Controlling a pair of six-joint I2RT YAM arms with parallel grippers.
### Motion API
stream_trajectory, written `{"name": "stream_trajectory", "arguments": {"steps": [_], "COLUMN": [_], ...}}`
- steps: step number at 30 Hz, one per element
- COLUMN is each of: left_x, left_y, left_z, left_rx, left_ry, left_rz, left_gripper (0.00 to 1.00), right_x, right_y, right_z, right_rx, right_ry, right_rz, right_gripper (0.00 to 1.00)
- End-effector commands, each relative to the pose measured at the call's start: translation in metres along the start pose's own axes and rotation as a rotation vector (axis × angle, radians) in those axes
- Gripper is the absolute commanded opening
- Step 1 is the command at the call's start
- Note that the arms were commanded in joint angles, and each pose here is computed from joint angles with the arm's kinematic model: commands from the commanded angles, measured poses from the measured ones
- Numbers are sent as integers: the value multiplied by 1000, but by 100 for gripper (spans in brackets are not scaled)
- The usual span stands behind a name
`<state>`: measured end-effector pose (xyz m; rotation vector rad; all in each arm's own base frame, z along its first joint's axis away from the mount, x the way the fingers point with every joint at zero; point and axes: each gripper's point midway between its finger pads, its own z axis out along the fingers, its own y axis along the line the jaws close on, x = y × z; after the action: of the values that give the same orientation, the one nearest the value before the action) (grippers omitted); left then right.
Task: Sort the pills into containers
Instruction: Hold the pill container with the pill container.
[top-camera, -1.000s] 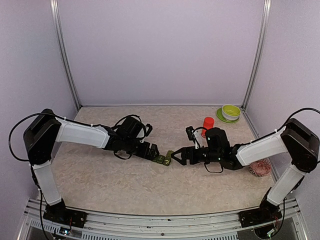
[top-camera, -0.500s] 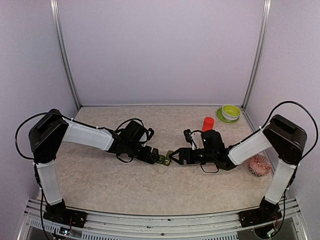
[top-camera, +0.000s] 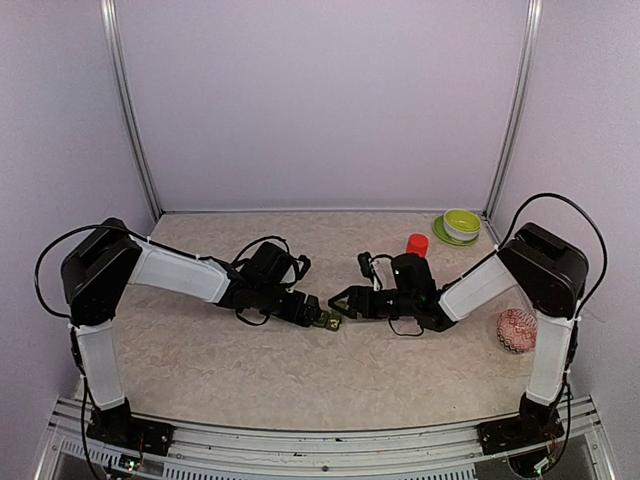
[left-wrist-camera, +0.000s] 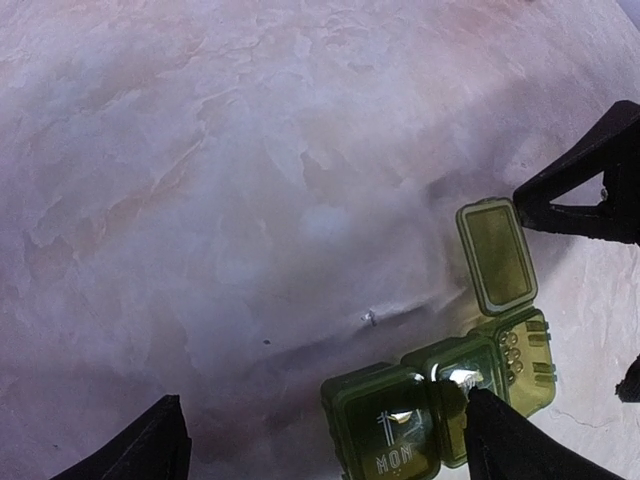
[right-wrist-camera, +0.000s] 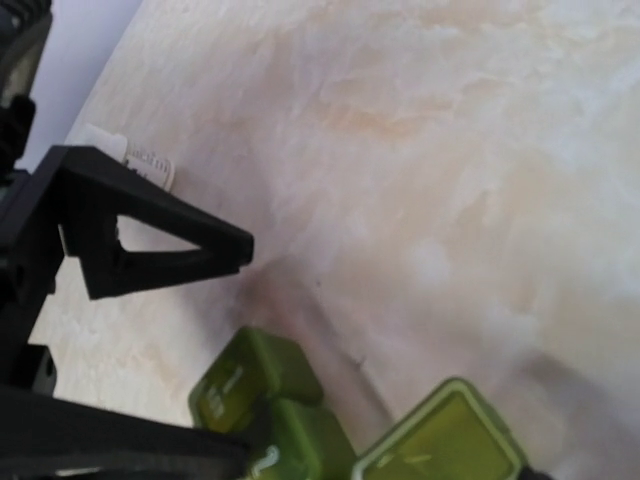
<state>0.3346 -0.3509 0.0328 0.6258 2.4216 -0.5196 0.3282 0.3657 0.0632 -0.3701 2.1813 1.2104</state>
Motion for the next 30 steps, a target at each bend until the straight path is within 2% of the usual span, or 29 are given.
{"name": "stream_trajectory", "arguments": {"steps": [1, 13, 23, 30], "left_x": [10, 16, 18, 18], "left_y": [-2, -5, 0, -2], "left_z": [10, 13, 11, 10], "left_rx": [12, 44, 50, 64], "left_ry": [20, 28, 27, 31], "left_rz": [22, 11, -4, -9], "left_gripper": [90, 86, 75, 66], "right_x": [-6, -1, -1, 0], "right_y": [1, -9, -2, -6], "right_z": [6, 1, 7, 4], "right_rx": [-28, 1, -89, -65], "right_ry": [-7, -19, -21, -15], "right_rz": [5, 46, 61, 80], "right_gripper": [83, 83, 81, 80]}}
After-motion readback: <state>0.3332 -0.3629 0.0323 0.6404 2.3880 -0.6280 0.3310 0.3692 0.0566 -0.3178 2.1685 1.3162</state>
